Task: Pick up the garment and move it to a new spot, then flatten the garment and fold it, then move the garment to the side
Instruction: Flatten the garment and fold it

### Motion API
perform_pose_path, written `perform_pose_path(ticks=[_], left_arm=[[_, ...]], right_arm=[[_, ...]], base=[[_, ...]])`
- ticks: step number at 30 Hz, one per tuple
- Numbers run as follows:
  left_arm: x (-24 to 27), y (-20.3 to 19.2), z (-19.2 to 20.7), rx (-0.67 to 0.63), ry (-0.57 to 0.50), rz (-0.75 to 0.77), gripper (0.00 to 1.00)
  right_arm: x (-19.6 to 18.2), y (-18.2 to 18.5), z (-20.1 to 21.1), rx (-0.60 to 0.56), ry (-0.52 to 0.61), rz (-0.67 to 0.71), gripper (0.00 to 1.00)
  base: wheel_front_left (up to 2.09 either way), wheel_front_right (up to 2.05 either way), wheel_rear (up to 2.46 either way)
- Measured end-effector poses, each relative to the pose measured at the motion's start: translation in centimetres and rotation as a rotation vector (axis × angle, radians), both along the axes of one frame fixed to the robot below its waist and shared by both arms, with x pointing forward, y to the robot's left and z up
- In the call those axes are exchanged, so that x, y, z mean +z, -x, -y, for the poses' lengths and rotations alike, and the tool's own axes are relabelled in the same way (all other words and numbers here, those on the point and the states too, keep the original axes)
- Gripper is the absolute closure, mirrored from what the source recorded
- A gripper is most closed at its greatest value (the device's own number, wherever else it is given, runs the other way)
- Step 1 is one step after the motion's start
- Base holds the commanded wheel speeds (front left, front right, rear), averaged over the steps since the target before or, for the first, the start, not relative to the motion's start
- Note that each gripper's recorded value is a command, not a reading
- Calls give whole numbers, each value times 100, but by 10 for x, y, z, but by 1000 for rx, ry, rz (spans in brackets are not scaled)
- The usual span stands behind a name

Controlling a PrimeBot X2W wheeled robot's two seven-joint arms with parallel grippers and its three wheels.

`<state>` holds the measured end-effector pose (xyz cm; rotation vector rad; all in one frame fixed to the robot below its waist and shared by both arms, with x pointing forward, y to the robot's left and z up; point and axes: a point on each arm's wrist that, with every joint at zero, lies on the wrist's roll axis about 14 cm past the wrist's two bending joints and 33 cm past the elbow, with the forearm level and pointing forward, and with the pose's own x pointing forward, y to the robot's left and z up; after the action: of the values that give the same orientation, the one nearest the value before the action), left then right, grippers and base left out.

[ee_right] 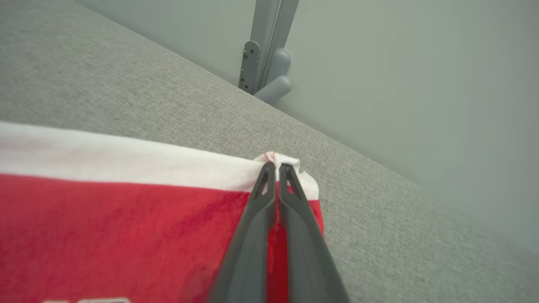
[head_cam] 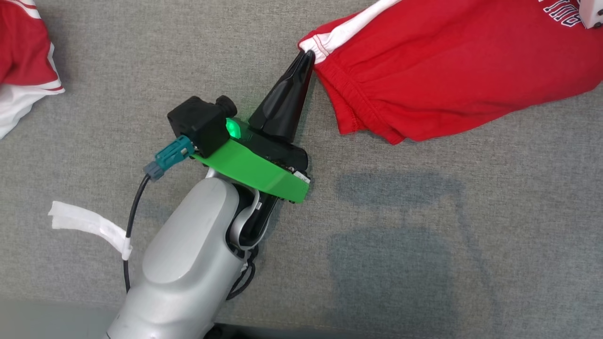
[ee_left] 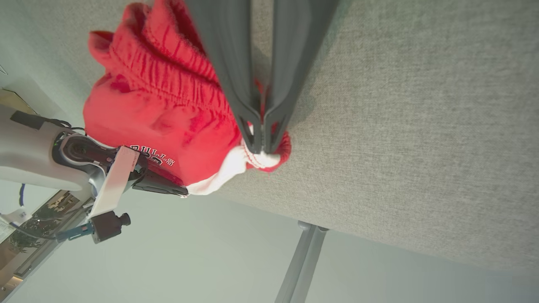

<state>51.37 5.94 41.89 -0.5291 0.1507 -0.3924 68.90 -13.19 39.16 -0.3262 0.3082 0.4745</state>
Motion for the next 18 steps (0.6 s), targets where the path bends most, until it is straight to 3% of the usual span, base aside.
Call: perform_pose_path(ticks=[1,2,3,4,5,6,7,8,9,14,18], left_arm=[[2,-1,1,-4,-8,9,100],[3,-2,1,-5,-11,14,100],[3,-2,1,-8,-19,18,100],[3,-2,2,-12,-29,22,100],[3,-2,2,-15,-39,26,100],[4,-2,3,-16,-47,30,93],[3,-2,2,-16,-54,30,67],[3,-2,1,-13,-60,29,30],[2,-3,-1,-8,-69,28,0],[9,-2,-12,19,-132,60,0],[18,6,-29,80,-211,97,0]], right_arm=[[0,0,1,-1,2,2,95],[0,0,2,-3,2,3,87],[0,1,2,-3,1,5,70],[1,2,2,-6,-4,7,70],[2,3,3,-8,-6,12,35],[3,4,5,-11,-8,18,0],[6,4,7,-16,-14,30,0],[10,4,8,-18,-20,49,0],[15,4,10,-23,-27,67,0],[39,9,21,-59,-77,126,0],[58,26,19,-71,-179,168,0]], base=[[0,0,0],[0,0,0],[0,0,0],[0,0,0],[0,0,0],[0,0,0],[0,0,0],[0,0,0],[0,0,0],[0,0,0],[0,0,0]])
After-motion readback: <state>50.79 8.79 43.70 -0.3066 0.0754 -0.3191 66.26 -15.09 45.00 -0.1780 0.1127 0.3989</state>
